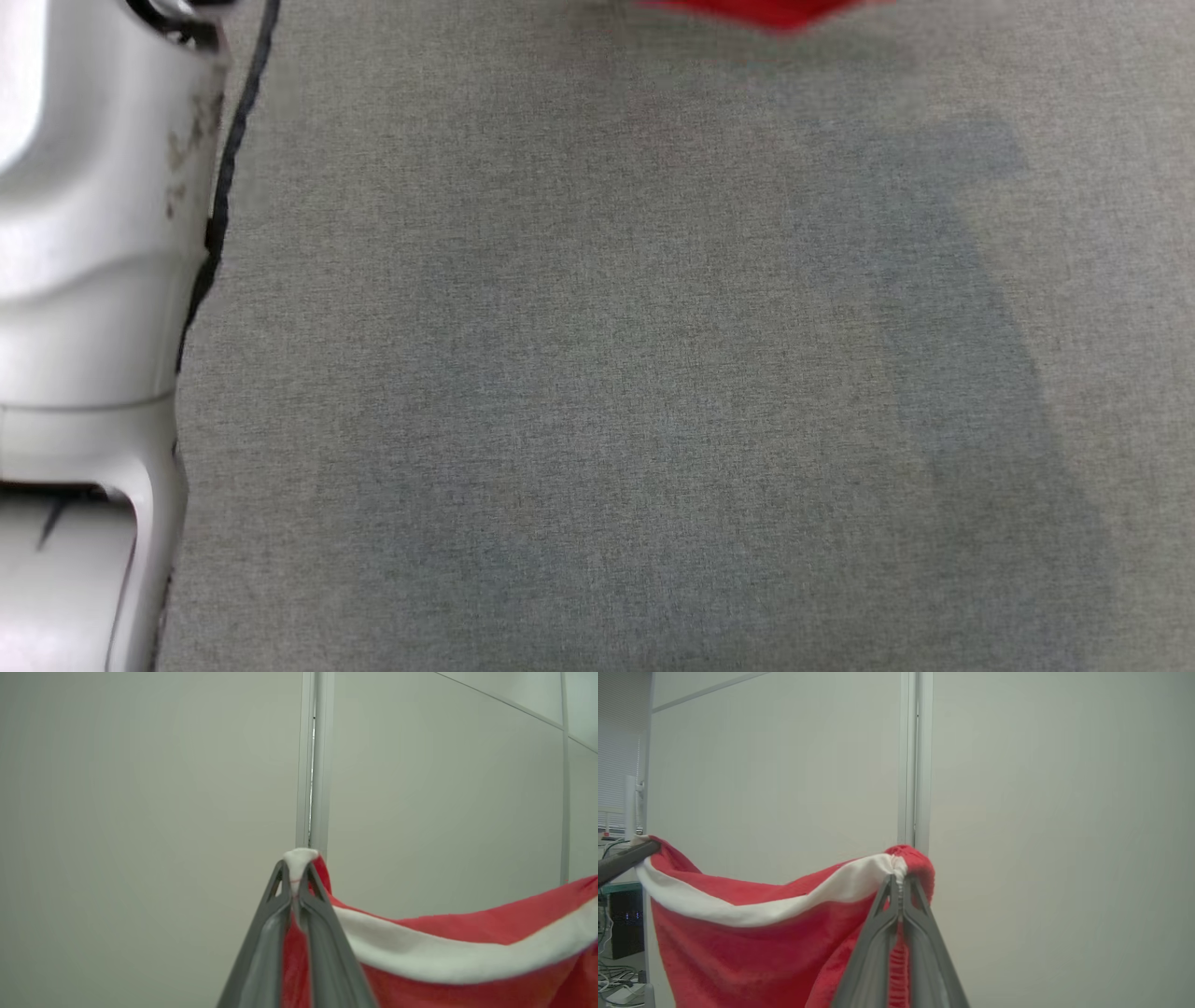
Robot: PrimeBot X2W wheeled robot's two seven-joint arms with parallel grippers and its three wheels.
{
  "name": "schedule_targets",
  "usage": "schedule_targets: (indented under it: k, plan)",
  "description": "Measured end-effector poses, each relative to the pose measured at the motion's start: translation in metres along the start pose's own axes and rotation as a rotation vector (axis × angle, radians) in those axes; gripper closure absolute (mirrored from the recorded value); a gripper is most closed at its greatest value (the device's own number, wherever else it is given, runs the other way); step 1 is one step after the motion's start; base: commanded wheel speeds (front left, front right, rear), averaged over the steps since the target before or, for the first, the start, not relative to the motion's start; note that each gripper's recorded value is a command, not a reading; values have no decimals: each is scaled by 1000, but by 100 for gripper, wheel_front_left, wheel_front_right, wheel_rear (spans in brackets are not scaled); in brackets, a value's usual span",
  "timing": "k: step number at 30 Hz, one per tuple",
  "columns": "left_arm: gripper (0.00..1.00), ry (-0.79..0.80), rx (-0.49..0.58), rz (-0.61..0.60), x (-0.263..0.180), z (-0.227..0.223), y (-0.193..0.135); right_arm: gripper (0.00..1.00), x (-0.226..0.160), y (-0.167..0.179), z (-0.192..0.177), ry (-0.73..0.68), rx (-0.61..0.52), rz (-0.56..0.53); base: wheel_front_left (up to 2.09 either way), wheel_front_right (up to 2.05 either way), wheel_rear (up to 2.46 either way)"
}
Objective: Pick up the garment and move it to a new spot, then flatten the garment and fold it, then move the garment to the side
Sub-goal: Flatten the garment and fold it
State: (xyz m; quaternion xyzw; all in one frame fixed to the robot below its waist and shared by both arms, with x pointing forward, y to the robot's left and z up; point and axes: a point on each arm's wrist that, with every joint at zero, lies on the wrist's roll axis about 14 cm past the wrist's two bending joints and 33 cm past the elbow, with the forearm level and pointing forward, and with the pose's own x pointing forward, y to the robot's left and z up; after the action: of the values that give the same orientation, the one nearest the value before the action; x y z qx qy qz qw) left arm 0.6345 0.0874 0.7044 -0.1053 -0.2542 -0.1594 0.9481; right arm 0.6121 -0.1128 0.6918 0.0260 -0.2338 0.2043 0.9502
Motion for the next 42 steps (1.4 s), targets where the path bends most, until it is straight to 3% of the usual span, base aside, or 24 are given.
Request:
schedule_targets:
  k: [4, 9, 13, 14, 21, 30, 42]
  plan:
    - [100, 94, -8, 54, 0, -34, 17, 100, 13, 6, -27, 63, -31, 25, 0, 0, 0]
    - [100, 312, -71, 163, -46, -111, 44, 100, -8, 22, -102, 258, -15, 54, 0, 0, 0]
    - [100, 465, -138, 262, -107, -162, 57, 100, -62, 39, -169, 450, 50, 55, 0, 0, 0]
    - [100, 465, -138, 262, -107, -162, 57, 100, -62, 39, -169, 450, 50, 55, 0, 0, 0]
    - [100, 656, -213, 379, -206, -211, 60, 100, -158, 70, -231, 680, 230, -11, 0, 0, 0]
    - [100, 679, -208, 411, -265, -194, 55, 100, -220, 86, -216, 689, 385, -123, 0, 0, 0]
    - [100, 641, -171, 397, -352, -122, 20, 100, -311, 115, -154, 674, 395, -163, 0, 0, 0]
